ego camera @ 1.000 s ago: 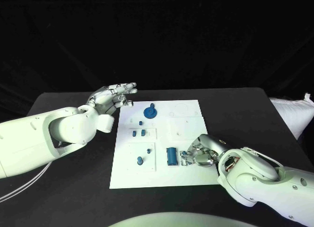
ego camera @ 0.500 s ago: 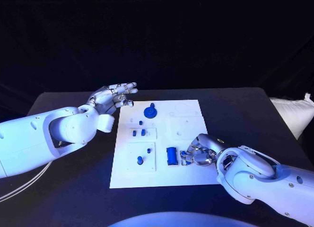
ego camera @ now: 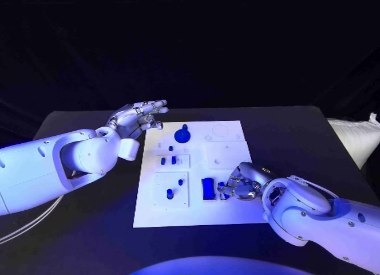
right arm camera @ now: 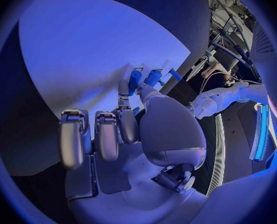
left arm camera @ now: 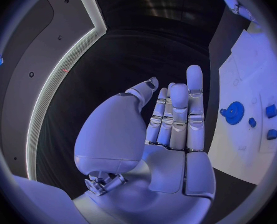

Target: Assemble the parts on the task board

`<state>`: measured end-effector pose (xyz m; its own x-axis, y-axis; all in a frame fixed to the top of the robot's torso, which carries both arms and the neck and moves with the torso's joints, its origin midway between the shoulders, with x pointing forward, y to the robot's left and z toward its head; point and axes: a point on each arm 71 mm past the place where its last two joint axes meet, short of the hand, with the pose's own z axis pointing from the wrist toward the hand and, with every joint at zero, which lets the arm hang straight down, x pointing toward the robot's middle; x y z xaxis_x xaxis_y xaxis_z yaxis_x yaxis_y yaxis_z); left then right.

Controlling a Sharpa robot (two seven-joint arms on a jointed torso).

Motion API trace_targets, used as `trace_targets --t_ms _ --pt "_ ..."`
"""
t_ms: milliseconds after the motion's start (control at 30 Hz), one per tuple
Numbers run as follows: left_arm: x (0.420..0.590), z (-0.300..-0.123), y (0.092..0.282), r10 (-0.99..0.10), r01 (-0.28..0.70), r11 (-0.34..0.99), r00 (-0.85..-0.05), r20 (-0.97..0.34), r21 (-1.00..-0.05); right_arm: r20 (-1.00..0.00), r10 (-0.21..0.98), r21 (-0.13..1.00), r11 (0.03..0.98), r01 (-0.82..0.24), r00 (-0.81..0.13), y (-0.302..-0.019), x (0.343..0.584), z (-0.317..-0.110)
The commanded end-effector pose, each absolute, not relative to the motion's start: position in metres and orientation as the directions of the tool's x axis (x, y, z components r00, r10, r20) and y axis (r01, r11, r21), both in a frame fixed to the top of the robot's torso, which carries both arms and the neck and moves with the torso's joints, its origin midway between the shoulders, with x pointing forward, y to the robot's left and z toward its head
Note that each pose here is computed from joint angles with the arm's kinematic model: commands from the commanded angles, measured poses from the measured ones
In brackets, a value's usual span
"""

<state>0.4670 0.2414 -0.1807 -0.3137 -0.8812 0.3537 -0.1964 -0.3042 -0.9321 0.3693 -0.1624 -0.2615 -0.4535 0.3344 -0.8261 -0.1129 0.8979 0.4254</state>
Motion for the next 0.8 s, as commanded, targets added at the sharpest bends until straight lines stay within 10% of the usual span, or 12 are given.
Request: trace_targets --t_ms 33,800 --pt "0.4656 -0.1790 0.2373 -0.868 -0.193 -0.301 -0.349 0.352 -0.934 -0.831 0.287 0.392 0.910 -0.135 -0.477 -0.1600 0.3672 -0.2646" --pt "0.4663 -0.1793 0.2396 -0.871 -0.190 -0.296 -0.348 0.346 -0.936 -0.842 0.304 0.407 0.900 -0.154 -0.445 -0.1580 0.3647 -0.2589"
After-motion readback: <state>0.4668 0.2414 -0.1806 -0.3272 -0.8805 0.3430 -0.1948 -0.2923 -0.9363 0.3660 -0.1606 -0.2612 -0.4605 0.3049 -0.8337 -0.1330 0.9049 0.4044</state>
